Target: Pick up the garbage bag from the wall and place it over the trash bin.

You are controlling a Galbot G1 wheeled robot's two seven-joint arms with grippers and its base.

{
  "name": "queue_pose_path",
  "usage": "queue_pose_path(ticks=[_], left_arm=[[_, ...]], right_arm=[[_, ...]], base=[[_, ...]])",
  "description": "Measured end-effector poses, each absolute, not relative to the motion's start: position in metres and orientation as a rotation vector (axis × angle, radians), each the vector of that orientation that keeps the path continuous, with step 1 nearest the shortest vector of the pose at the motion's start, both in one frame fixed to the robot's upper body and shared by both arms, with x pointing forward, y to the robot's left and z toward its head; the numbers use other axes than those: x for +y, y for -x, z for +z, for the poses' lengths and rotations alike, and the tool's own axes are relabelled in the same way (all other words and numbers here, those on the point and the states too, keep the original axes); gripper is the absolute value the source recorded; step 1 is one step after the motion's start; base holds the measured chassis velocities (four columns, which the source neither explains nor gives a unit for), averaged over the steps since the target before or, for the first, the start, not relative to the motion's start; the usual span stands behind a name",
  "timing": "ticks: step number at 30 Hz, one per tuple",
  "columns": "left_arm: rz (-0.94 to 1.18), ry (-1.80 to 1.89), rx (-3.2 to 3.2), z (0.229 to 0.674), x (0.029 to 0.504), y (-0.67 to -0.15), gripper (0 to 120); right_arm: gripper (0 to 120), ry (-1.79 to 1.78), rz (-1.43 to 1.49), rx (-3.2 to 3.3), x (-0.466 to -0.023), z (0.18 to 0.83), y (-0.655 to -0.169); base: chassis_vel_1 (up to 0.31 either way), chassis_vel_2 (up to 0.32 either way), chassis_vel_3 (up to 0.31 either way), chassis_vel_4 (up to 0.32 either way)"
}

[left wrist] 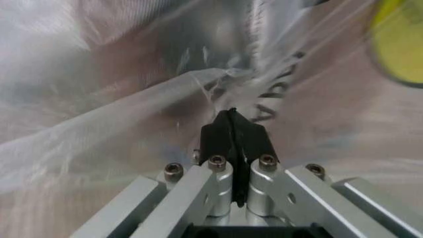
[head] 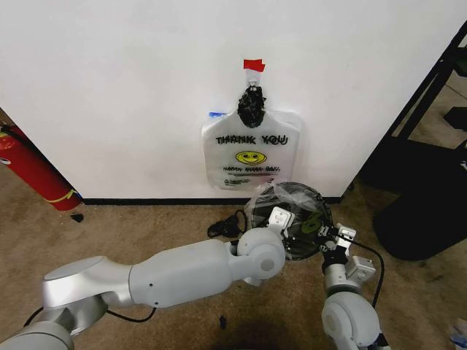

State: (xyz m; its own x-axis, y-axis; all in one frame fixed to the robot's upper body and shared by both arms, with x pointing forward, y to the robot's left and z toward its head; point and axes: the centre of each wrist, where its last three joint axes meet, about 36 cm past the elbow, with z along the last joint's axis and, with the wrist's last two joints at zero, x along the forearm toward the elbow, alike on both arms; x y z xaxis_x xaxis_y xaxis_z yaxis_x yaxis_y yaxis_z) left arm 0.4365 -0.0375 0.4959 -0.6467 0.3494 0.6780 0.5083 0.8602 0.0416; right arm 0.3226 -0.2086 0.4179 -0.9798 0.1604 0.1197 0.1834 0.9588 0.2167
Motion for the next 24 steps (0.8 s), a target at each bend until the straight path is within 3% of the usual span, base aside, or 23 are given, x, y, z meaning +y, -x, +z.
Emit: queue_pose_path(ticks=[24], left_arm=[[-0.357, 0.545, -2.336, 0.469, -0.069, -0.465, 0]], right_arm=[[0, 0.211, -0.360, -3.032, -0.200, 0.433, -0.310]], base=[[0.000, 0.000, 0.000, 0.000]])
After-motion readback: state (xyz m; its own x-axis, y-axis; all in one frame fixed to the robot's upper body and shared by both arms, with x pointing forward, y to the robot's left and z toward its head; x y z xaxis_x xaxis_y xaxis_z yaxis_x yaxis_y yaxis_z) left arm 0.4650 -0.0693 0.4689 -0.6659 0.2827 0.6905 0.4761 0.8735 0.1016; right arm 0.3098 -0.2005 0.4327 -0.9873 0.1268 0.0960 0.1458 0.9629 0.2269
